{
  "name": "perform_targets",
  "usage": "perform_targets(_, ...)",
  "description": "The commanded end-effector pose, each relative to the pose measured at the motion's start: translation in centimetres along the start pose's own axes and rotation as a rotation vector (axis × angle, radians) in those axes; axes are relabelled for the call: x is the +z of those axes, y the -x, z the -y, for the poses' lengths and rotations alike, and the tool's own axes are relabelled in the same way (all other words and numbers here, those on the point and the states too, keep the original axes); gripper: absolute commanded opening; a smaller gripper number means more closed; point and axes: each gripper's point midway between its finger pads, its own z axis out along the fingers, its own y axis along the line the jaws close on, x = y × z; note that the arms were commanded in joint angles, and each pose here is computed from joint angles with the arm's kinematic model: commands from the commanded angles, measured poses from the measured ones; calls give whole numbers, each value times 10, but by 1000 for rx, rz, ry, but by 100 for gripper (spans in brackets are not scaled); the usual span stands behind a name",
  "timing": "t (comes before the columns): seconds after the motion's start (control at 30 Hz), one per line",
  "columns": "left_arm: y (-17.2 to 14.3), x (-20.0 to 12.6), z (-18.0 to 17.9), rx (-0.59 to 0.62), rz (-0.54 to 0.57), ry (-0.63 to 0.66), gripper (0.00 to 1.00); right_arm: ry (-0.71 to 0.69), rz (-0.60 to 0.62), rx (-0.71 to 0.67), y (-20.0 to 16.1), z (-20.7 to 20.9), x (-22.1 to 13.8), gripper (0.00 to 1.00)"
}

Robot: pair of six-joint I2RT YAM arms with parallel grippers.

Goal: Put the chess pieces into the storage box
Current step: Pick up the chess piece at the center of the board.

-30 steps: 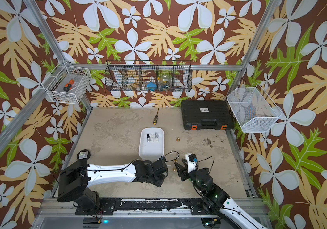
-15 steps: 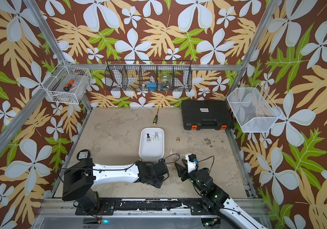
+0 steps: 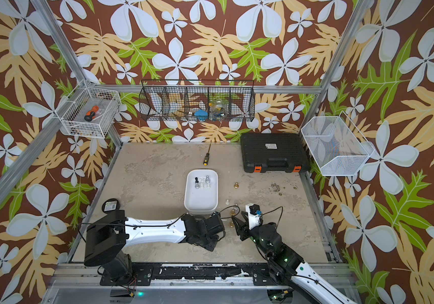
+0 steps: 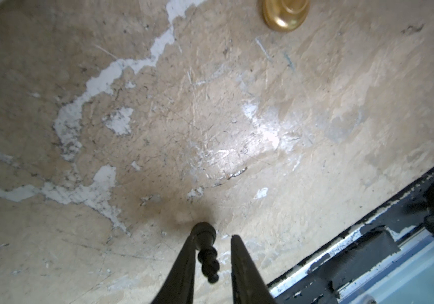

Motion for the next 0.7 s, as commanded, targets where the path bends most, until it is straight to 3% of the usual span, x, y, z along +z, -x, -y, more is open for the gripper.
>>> perform_targets(0.0,-1,0,-1,2,-3,4,24,3,32,2,9,-2,0,55)
perform_targets(0.67,-1,-2,-5,8,6,20,13,1,29,2,7,-1,0,55)
